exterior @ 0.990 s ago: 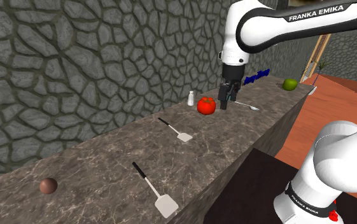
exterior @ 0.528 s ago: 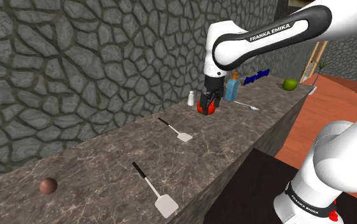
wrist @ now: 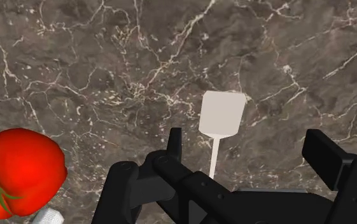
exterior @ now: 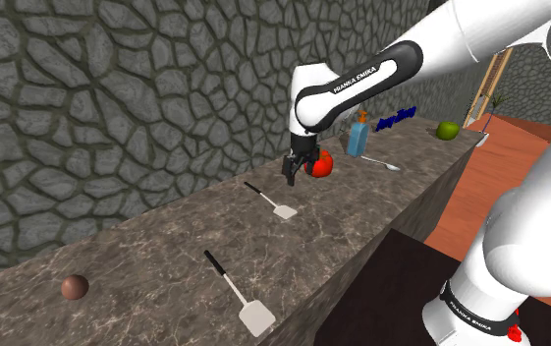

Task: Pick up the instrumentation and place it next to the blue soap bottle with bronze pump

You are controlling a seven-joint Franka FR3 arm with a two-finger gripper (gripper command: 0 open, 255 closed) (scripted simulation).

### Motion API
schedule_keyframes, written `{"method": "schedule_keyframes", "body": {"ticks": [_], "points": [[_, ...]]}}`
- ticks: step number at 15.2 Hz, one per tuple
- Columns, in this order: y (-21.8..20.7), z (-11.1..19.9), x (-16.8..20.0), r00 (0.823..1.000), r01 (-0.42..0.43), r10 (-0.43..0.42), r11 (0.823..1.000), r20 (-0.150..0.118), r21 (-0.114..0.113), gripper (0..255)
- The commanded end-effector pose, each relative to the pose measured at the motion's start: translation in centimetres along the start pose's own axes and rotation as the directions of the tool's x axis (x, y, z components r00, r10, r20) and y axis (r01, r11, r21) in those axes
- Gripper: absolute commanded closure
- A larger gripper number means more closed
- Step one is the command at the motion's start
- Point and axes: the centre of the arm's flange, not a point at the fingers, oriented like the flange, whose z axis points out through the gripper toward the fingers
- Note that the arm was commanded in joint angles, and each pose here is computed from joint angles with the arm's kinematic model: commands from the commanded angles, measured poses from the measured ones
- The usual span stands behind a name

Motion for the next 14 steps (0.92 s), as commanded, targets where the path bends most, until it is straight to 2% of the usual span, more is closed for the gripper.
{"method": "schedule_keyframes", "body": {"ticks": [1, 14], "points": [[-0.2, 1.7, 2.0, 1.0, -0.013, 0.013, 1.0, -0.009, -0.001, 0], [-0.1, 11.3, 14.8, 0.994, -0.094, 0.093, 0.996, -0.062, -0.007, 0]]}}
